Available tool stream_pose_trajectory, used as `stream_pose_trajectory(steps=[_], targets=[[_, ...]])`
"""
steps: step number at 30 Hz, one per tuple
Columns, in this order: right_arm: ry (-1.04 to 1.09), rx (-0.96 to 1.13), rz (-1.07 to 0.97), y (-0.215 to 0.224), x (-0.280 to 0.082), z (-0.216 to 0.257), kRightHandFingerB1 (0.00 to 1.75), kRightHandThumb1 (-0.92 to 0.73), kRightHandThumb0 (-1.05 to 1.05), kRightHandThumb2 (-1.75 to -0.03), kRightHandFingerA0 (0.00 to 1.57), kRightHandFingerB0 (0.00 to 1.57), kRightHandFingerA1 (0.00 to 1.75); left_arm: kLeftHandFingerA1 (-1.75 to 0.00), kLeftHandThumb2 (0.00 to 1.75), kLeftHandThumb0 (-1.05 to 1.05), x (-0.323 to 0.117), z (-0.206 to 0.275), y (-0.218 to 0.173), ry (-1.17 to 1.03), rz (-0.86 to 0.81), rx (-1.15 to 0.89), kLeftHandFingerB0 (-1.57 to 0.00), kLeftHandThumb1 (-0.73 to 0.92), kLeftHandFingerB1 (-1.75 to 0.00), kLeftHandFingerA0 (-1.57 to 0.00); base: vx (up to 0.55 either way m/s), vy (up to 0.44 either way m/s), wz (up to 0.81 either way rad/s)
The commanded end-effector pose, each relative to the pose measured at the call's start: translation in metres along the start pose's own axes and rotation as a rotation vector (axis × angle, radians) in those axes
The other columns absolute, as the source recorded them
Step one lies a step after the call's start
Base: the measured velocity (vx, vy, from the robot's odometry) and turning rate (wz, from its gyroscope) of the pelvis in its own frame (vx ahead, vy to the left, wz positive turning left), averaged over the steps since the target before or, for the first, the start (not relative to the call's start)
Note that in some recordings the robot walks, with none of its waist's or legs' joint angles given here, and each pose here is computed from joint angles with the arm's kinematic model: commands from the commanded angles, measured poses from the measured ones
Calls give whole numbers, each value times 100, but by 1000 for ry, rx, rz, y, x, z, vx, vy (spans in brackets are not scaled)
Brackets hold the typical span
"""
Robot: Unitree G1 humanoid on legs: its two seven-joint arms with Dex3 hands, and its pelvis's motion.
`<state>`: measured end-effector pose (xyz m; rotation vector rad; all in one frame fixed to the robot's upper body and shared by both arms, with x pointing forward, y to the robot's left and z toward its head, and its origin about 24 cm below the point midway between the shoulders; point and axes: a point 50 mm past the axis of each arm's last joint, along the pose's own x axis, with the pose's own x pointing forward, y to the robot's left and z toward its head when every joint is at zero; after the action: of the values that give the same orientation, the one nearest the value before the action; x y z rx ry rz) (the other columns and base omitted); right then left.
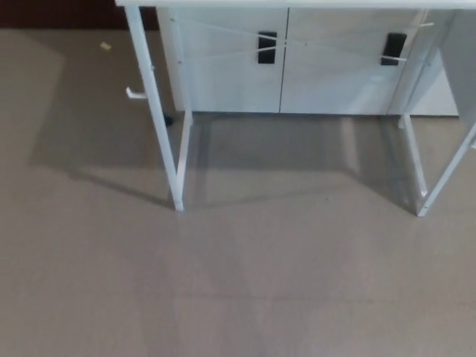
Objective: The robot walks towards a desk on which an eraser is kept on the left hand side and a container is kept on the right hand side. The robot picks up the eraser using its left hand and places it in the container.
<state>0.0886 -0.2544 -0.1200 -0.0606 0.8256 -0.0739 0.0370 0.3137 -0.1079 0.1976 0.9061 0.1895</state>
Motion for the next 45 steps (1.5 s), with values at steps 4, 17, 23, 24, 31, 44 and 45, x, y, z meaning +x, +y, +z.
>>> stream_pose_trajectory(steps=[4, 17, 23, 24, 31, 44, 45], targets=[[-34, -31, 3, 2, 3, 7, 56, -49, -18, -53, 66, 52, 61, -42, 58, -32, 2, 8, 8, -67, 30, 99, -37, 61, -33, -48, 485, 140, -18], [-48, -28, -2, 3, 9, 12, 57, -50, -14, -53, 65, 53, 62, -40, 59, -31, 5, 15, 7, -87, 36, 170, -36, 63, -32, -47, 224, -66, 8], [-48, -45, 3, 4, 9, 13, 57, -50, -16, -53, 65, 52, 62, -40, 59, -33, 4, 11, 7, -83, 36, 195, -36, 64, -32, -48, 332, -223, 9], [-45, -49, 2, 4, 9, 13, 56, -51, -16, -53, 64, 51, 61, -41, 61, -33, 4, 11, 7, -83, 39, 201, -36, 65, -33, -48, 230, -129, -3], [-44, -59, 8, 5, 12, 16, 56, -51, -17, -53, 63, 52, 60, -40, 59, -34, 4, 11, 6, -82, 40, 201, -36, 64, -32, -47, 242, -17, -8], [-53, -76, 14, 9, 16, 21, 57, -51, -15, -53, 65, 52, 61, -42, 61, -32, 4, 13, 7, -105, 64, 233, -36, 65, -33, -49, 229, 5, 9], [-59, -76, 16, 10, 17, 23, 57, -51, -15, -53, 65, 51, 61, -42, 60, -32, 5, 15, 6, -111, 65, 229, -36, 64, -33, -49, 52, -162, 15]])
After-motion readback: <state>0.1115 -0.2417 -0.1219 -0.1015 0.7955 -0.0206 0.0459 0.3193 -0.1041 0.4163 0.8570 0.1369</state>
